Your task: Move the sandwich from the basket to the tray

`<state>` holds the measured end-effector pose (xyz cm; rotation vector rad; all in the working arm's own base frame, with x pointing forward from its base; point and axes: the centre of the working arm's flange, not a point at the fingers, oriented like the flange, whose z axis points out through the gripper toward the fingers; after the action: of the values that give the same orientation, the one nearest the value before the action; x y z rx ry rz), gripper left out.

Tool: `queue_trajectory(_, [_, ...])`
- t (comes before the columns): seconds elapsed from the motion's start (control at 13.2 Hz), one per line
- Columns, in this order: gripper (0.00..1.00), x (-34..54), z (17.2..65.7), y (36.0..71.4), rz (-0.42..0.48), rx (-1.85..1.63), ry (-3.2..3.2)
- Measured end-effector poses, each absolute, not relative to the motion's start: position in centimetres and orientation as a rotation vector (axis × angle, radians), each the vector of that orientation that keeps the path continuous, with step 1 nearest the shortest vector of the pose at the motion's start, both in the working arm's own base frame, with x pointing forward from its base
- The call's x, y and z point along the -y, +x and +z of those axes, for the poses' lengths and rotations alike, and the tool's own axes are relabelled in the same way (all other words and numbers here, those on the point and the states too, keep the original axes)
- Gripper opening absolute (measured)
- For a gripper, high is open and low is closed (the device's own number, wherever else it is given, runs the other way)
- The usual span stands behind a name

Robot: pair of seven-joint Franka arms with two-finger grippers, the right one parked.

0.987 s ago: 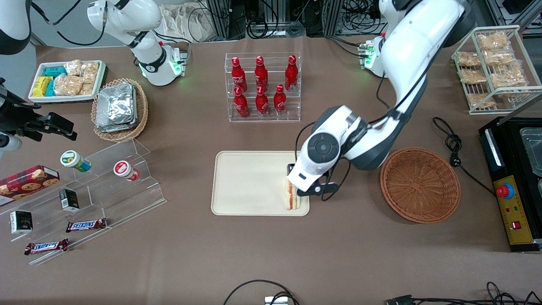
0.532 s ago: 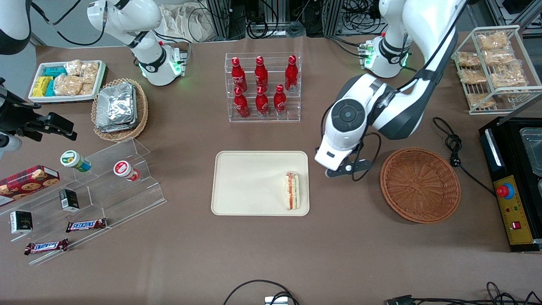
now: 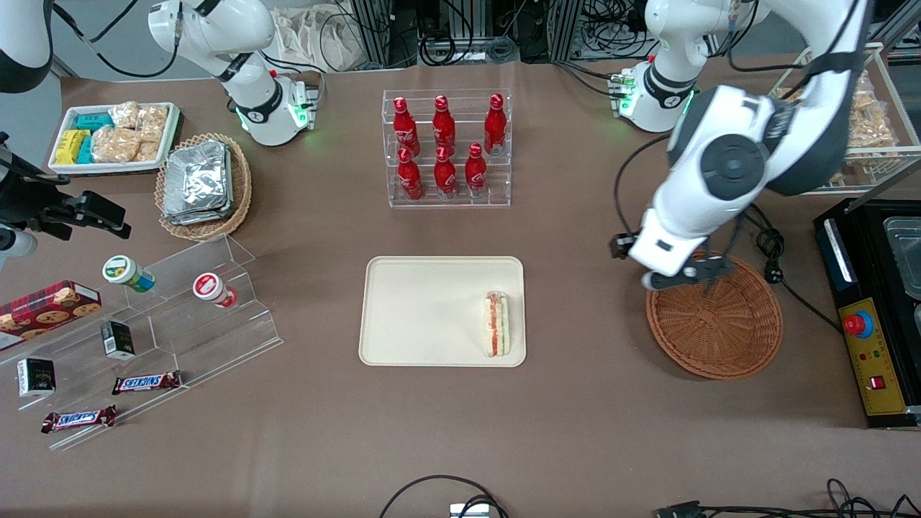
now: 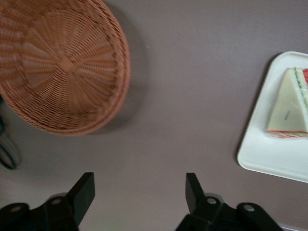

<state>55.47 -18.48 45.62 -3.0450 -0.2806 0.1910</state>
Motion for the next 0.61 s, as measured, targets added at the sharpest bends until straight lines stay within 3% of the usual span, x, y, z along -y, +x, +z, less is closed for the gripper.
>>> queue_trajectory(0.08, [0.87, 16.5, 46.0, 55.8, 0.203, 0.275, -3.042])
queue_trajectory(0.23, [1.0, 12.4, 46.7, 56.3, 0.223, 0.306, -3.033])
queue_trajectory(0.61, [1.0, 4.7, 48.6, 56.7, 0.207, 0.256, -3.044])
